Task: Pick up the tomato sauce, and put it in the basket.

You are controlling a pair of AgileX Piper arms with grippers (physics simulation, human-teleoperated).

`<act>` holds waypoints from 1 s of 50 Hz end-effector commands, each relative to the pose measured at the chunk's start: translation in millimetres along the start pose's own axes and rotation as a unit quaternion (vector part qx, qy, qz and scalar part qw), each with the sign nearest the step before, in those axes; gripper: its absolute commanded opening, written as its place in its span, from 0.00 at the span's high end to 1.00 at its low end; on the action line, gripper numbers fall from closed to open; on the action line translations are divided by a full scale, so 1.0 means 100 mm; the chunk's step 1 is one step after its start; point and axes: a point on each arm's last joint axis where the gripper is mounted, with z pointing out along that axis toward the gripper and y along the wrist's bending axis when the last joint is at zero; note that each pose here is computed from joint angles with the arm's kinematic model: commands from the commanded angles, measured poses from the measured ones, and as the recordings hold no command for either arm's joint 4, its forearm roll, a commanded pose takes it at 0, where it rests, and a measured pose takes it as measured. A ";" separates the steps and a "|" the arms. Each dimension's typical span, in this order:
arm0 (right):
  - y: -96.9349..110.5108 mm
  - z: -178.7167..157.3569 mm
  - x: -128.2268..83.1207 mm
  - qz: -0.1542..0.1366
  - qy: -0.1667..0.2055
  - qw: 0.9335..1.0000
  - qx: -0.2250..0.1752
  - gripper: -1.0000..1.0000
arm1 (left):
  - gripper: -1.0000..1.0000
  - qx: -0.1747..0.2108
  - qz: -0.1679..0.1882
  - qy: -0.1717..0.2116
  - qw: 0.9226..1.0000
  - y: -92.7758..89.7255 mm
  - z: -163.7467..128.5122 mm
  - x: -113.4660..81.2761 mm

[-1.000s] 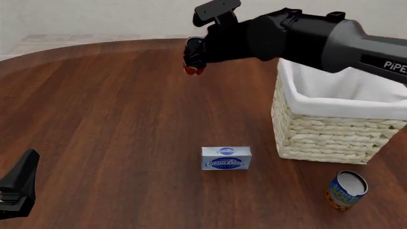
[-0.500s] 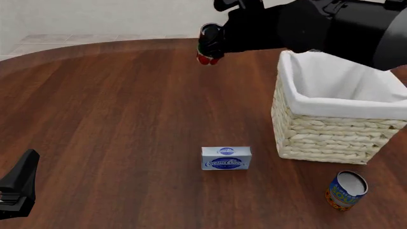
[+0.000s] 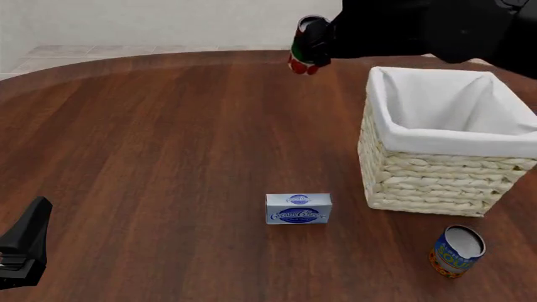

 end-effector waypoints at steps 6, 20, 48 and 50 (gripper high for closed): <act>-0.22 -0.27 0.06 0.024 -0.007 0.999 0.033 1.00 | 0.00 0.000 0.000 0.000 1.000 0.00 0.00 0.00; -0.38 -0.47 0.19 0.042 -0.006 0.997 0.064 1.00 | 0.00 0.000 0.000 0.000 1.000 0.00 0.00 0.00; -0.67 -0.81 0.42 0.064 0.001 0.990 0.127 1.00 | 0.00 0.000 0.000 0.000 1.000 0.00 0.00 0.00; -0.69 -0.82 0.42 0.066 0.001 0.989 0.130 1.00 | 0.00 0.000 0.000 0.000 1.000 0.00 0.00 0.00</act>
